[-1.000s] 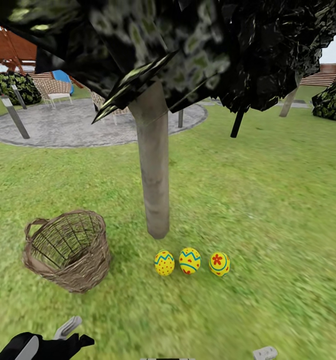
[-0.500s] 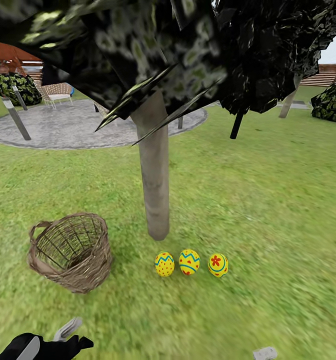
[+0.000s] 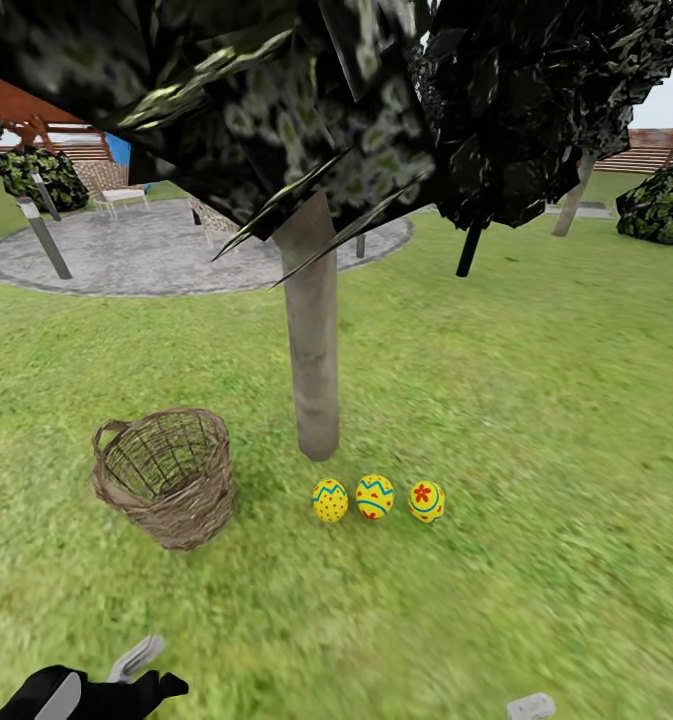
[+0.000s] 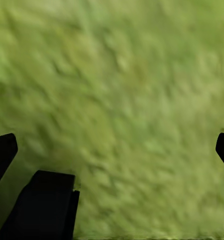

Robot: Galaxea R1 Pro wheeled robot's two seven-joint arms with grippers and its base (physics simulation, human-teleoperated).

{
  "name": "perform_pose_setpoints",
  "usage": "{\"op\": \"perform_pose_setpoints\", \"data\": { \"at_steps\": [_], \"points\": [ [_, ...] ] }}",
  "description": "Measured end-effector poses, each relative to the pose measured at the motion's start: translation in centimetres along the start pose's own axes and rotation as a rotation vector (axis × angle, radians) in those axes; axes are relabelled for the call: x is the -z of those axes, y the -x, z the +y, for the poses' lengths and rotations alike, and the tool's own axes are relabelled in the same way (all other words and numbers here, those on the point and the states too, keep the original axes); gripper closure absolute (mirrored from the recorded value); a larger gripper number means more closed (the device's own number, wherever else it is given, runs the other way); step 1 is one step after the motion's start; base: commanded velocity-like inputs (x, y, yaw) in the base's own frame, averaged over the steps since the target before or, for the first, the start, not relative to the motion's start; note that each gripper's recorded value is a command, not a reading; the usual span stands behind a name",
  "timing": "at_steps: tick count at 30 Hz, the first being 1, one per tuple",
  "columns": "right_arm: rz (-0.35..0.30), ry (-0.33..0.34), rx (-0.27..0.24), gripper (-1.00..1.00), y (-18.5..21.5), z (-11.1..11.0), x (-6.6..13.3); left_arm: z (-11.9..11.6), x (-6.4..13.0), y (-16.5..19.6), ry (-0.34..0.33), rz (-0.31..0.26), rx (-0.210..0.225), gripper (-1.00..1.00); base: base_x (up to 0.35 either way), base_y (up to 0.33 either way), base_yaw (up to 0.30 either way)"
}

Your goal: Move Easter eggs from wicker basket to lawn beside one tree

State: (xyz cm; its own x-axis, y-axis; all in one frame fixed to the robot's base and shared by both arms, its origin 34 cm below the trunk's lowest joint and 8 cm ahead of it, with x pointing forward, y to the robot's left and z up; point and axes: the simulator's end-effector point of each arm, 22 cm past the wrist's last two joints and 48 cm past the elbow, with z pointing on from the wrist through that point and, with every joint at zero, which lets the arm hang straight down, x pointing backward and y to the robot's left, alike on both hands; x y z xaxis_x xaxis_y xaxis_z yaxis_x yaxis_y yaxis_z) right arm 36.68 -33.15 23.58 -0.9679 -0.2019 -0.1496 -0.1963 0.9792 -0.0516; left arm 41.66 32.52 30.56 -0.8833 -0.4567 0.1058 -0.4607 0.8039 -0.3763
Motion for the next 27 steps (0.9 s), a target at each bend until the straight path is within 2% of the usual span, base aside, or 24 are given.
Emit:
{"op": "perform_pose_setpoints", "data": {
  "at_steps": [6, 9, 12, 13, 18, 19, 21, 23, 25, 27],
  "points": [
    [0.002, 0.001, -0.002, -1.00, 0.4, -0.1, 1.2, -0.6, 1.1, 0.1, 0.000, 0.000, 0.001, -1.00, -0.344, 0.000, 0.000],
    [0.006, 0.002, -0.003, -1.00, 0.4, -0.1, 1.8, -0.9, 1.7, 0.1, 0.001, 0.000, 0.000, -1.00, -0.141, 0.000, 0.000],
    [0.048, 0.019, -0.008, -1.00, -1.4, 0.7, 2.3, 0.0, 2.0, -0.5, 0.019, 0.003, 0.017, -1.00, -0.138, 0.000, 0.000],
    [0.066, 0.026, -0.011, -1.00, -2.2, 1.0, 2.5, 1.6, 1.7, -0.5, 0.046, -0.041, 0.022, -1.00, -0.304, 0.000, 0.000],
    [0.069, 0.027, -0.013, -1.00, -2.0, 0.9, 3.5, 1.6, 2.5, -0.2, 0.054, -0.068, 0.019, -1.00, -0.117, 0.000, 0.000],
    [0.069, 0.027, -0.013, -1.00, -1.9, 0.9, 3.7, 1.5, 2.6, -0.1, 0.056, -0.080, 0.013, -1.00, -0.020, 0.000, 0.000],
    [0.070, 0.027, -0.012, -1.00, -1.8, 0.9, 4.1, 2.4, 2.6, 0.2, 0.081, -0.138, -0.019, -1.00, -0.011, 0.000, 0.000],
    [0.077, 0.030, -0.012, -1.00, -2.0, 1.0, 4.5, 2.7, 2.5, 0.7, 0.101, -0.201, -0.076, -1.00, -0.004, 0.000, 0.000],
    [0.099, 0.038, -0.015, -1.00, -2.9, 1.3, 5.0, 2.8, 2.6, 0.7, 0.122, -0.232, -0.141, -1.00, -0.001, 0.000, 0.000],
    [0.107, 0.041, -0.017, -1.00, -3.2, 1.4, 5.4, 2.6, 2.9, 0.7, 0.126, -0.237, -0.160, -1.00, 0.000, 0.000, 0.000]
  ]
}}
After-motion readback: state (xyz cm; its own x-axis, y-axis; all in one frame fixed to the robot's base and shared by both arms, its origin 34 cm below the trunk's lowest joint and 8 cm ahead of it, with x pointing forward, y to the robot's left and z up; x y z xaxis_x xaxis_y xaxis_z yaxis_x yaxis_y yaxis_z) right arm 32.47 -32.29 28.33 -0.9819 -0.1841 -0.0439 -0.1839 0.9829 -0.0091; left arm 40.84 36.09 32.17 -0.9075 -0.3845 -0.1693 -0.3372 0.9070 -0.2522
